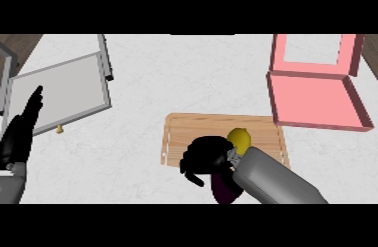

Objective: Pick the eggplant from the cutting board and place it in the cardboard box

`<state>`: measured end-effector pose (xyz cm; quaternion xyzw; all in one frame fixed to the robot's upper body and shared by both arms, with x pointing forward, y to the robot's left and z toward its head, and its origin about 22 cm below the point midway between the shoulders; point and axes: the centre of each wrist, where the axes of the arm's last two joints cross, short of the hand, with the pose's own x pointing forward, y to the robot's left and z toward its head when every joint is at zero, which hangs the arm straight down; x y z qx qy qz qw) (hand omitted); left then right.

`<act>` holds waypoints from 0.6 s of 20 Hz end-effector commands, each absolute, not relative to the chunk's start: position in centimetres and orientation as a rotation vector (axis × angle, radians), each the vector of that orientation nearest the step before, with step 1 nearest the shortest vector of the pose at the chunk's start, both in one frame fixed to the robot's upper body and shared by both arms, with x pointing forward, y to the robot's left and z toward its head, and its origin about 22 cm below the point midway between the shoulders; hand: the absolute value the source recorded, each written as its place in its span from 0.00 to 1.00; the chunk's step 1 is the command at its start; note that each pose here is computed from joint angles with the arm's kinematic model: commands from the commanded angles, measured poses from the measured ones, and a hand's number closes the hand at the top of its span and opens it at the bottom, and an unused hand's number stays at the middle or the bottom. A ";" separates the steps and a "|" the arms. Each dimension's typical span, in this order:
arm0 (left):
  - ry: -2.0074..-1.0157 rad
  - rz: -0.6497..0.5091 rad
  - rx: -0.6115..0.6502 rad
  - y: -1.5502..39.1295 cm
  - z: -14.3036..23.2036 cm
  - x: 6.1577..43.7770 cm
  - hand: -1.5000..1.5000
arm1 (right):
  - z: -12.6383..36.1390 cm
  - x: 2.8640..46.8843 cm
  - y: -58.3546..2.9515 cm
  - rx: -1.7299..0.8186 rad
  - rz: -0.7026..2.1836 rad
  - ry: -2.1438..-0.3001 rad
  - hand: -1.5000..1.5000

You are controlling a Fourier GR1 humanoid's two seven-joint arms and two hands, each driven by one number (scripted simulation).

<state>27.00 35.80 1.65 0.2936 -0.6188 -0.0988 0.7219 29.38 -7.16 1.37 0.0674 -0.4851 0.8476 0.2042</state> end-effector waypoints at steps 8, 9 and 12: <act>-1.263 -0.105 0.756 39.2 0.3 24.1 0.50 | 1.3 33.5 -25.5 -0.656 1.599 -1.074 1.00; -1.243 -0.091 0.761 39.3 -0.2 23.6 0.50 | 1.5 33.4 -28.3 -0.736 1.496 -1.007 1.00; -1.204 -0.057 0.788 40.2 -0.9 22.3 0.50 | 5.3 33.6 -35.5 -1.051 1.163 -0.928 1.00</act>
